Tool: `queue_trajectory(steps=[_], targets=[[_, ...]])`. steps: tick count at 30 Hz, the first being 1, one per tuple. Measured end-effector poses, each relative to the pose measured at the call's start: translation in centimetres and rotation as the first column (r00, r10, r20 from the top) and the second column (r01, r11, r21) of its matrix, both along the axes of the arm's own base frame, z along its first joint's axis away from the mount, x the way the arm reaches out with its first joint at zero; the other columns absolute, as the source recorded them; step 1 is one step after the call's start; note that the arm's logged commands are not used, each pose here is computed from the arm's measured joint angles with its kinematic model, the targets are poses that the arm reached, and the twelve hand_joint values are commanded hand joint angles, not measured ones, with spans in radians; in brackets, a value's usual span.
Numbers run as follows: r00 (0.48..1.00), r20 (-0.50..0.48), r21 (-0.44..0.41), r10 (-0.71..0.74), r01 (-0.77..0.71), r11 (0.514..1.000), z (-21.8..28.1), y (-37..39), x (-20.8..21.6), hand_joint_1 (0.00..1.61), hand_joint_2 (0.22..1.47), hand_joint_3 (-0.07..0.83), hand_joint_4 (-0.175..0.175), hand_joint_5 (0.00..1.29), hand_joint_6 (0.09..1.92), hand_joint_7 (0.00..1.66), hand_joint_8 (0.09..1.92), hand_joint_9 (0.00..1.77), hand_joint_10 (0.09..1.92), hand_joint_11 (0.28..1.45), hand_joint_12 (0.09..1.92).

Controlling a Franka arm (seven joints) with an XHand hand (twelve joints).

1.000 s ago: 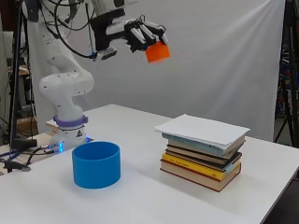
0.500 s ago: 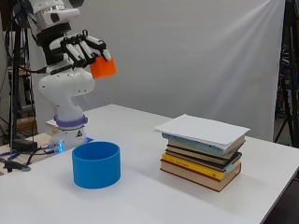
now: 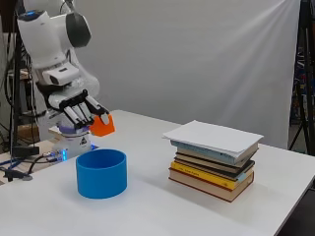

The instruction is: Teleoperate dual arm-hand system to pick and place objects

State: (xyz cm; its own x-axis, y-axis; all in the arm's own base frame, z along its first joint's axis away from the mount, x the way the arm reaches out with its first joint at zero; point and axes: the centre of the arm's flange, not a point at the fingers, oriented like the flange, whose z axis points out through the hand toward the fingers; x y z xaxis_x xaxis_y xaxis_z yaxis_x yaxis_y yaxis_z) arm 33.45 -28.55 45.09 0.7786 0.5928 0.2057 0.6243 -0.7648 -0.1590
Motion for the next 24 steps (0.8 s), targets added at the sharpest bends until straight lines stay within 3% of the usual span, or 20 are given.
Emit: queue_trajectory(steps=[7,8,9,10,12,13,15,16,17,18,20,24], targets=[[0.992,-0.048,0.039,0.112,-0.111,0.993,-4.4,2.8,1.0,1.16,1.30,0.013,-0.175,0.54,1.45,0.77,1.62,1.01,1.88,0.73,1.72],[0.990,-0.054,0.044,0.133,-0.131,0.990,-4.9,3.0,1.2,1.04,1.30,0.011,-0.049,0.57,1.49,0.76,1.73,1.02,1.90,0.76,1.77],[0.986,-0.061,0.050,0.154,-0.151,0.987,-5.4,3.2,1.4,0.94,1.30,0.008,0.052,0.59,1.52,0.75,1.82,1.04,1.91,0.78,1.81],[0.982,-0.067,0.057,0.176,-0.172,0.983,-5.8,3.4,1.5,0.88,1.31,0.006,0.113,0.60,1.54,0.74,1.88,1.05,1.92,0.80,1.83],[0.976,-0.072,0.070,0.204,-0.199,0.978,-6.4,3.7,1.1,1.03,1.33,0.017,-0.059,0.54,1.51,0.70,1.83,1.02,1.92,0.79,1.85],[0.975,-0.072,0.078,0.211,-0.206,0.975,-6.7,4.1,0.7,1.07,1.34,0.018,-0.105,0.53,1.50,0.69,1.81,1.00,1.92,0.77,1.85],[0.971,-0.069,0.095,0.228,-0.221,0.971,-7.3,4.8,-0.5,1.10,1.34,0.016,-0.128,0.51,1.50,0.67,1.79,0.94,1.92,0.72,1.82],[0.970,-0.065,0.098,0.235,-0.228,0.969,-7.4,5.1,-1.2,0.99,1.34,0.011,-0.020,0.54,1.53,0.65,1.81,0.91,1.92,0.70,1.79],[0.969,-0.060,0.100,0.242,-0.235,0.967,-7.4,5.4,-2.0,0.89,1.34,0.008,0.068,0.55,1.57,0.62,1.82,0.88,1.92,0.66,1.74],[0.968,-0.054,0.100,0.247,-0.240,0.965,-7.5,5.7,-2.7,0.83,1.34,0.005,0.121,0.56,1.60,0.60,1.82,0.83,1.92,0.63,1.68],[0.968,-0.053,0.096,0.246,-0.241,0.966,-7.5,6.1,-4.1,0.77,1.35,0.003,0.163,0.55,1.63,0.55,1.81,0.76,1.89,0.57,1.55],[0.979,-0.089,0.076,0.185,-0.178,0.981,-7.9,5.5,-5.7,0.74,1.36,0.000,0.175,0.54,1.65,0.53,1.79,0.72,1.83,0.54,1.38]])
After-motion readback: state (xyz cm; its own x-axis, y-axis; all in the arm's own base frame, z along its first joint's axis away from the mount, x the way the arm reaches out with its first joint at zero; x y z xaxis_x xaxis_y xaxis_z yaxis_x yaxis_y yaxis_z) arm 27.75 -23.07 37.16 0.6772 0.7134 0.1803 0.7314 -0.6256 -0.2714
